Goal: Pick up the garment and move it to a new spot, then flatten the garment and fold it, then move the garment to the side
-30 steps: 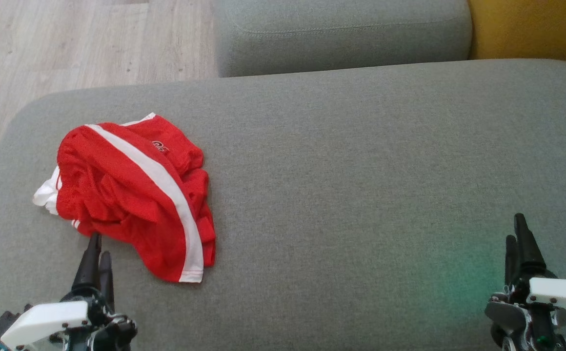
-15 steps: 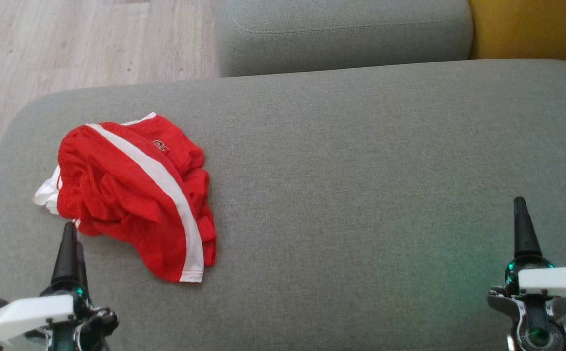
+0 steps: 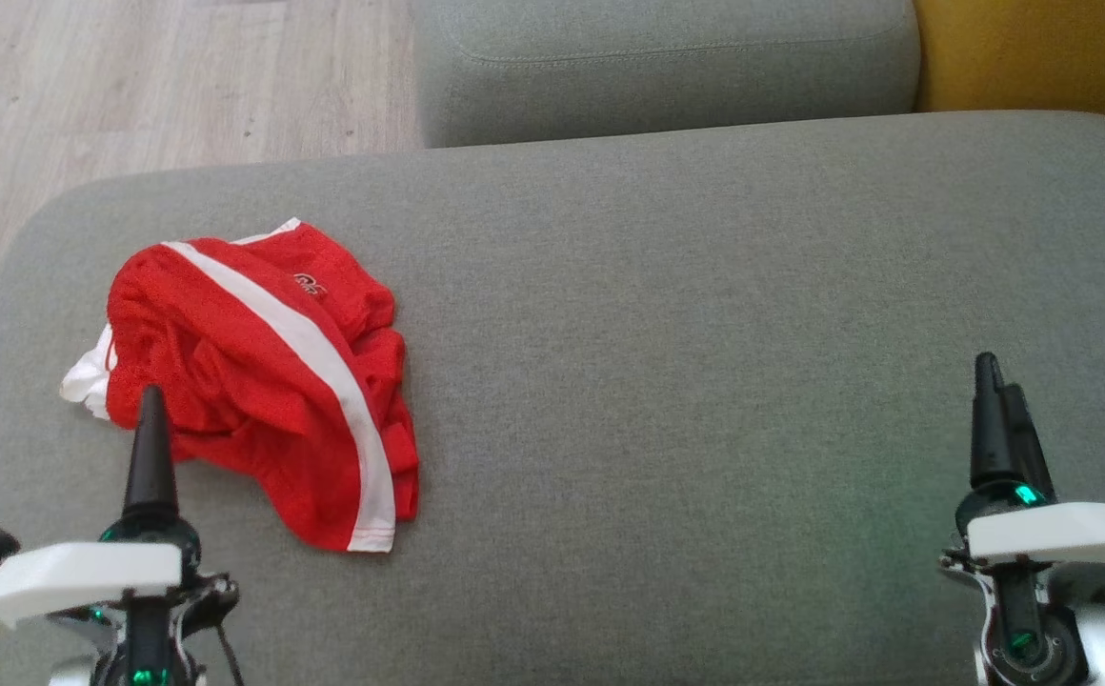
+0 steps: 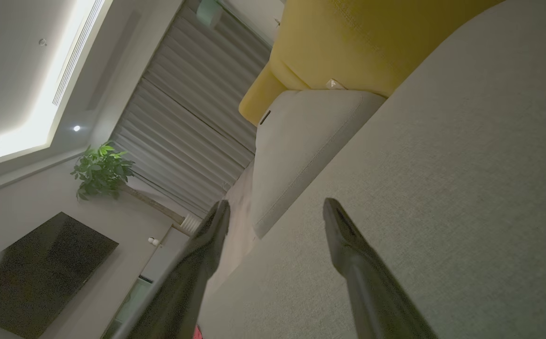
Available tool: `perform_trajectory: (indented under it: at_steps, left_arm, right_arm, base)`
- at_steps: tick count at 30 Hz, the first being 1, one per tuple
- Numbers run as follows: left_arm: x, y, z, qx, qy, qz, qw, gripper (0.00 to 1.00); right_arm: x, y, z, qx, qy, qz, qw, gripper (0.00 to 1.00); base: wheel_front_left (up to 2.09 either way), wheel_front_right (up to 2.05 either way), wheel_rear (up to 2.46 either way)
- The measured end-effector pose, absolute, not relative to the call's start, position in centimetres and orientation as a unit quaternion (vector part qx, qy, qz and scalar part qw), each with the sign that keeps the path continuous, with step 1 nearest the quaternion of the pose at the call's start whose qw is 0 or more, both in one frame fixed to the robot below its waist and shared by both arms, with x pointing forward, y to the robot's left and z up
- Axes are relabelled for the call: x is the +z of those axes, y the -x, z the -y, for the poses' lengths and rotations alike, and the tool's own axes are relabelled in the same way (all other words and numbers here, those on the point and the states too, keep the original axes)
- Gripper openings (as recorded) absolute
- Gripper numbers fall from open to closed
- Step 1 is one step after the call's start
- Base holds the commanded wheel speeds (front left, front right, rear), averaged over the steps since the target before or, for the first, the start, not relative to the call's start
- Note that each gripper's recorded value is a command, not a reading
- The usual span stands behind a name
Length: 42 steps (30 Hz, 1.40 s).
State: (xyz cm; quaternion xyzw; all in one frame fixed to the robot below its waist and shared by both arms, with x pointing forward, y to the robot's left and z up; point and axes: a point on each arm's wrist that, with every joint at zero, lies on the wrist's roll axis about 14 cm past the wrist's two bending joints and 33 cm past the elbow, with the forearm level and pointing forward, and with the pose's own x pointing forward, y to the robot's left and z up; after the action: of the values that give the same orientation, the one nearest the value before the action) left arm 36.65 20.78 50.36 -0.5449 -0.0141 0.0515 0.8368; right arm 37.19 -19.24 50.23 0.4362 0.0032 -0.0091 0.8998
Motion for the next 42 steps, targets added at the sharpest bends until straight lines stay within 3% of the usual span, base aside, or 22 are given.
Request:
perform_trajectory:
  at_steps: [24,42]
  left_arm:
    - [52.5,-36.7,-14.8,-0.029,0.281,0.007,0.959,1.00]
    - [51.3,-35.6,-12.3,-0.051,0.115,-0.005,0.992,1.00]
  right_arm:
    - [51.5,-37.3,16.9,0.034,-0.257,0.012,0.966,1.00]
    - [51.8,-36.8,15.9,0.055,-0.137,0.027,0.989,1.00]
  base:
    - [0.00,0.00,0.00]
    - [0.00,0.00,0.00]
